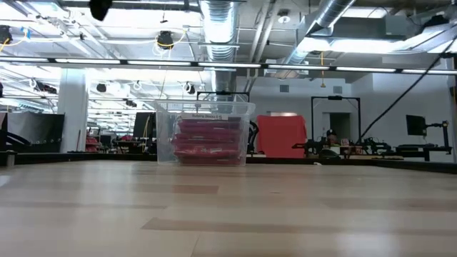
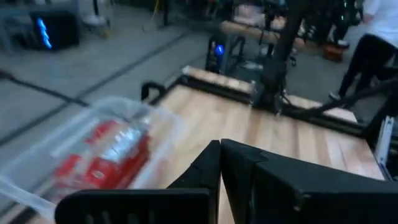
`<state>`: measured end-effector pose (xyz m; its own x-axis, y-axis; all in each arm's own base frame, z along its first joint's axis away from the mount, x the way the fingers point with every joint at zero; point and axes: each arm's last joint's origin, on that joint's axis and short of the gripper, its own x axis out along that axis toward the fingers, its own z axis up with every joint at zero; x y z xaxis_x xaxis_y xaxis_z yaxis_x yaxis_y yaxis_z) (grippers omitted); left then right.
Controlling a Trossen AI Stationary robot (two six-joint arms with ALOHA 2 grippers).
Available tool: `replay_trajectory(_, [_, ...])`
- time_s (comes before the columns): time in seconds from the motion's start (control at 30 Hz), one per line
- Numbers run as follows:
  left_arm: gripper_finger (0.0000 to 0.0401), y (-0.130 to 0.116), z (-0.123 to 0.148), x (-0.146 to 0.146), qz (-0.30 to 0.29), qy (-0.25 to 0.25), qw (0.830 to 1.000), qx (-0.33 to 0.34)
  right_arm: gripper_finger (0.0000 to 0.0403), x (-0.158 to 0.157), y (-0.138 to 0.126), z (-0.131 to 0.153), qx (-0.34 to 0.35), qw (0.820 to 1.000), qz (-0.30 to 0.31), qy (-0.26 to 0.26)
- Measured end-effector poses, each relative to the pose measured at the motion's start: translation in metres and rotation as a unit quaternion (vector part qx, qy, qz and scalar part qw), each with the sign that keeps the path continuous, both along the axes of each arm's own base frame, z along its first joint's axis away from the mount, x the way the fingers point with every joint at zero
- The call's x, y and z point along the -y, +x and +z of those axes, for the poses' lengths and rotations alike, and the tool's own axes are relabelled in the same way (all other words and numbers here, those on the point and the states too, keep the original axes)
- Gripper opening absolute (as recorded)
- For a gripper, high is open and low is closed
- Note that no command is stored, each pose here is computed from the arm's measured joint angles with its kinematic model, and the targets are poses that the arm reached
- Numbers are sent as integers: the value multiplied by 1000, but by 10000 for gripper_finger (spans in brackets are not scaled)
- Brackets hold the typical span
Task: Sort popcorn bags into baskets
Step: Return to Home Position
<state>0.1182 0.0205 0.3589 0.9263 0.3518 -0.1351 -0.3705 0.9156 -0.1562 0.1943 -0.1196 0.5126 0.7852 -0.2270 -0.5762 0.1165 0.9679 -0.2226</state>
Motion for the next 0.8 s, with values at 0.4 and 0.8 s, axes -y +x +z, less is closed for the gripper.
replay_trajectory(0.4, [0, -26, -33, 2, 21, -38, 997, 71, 204, -70, -101, -66, 181, 973, 117, 82])
replay_trajectory(0.8, [0, -3, -123, 5, -69, -174, 974, 126, 196, -71, -78, -235, 378, 882, 142, 244])
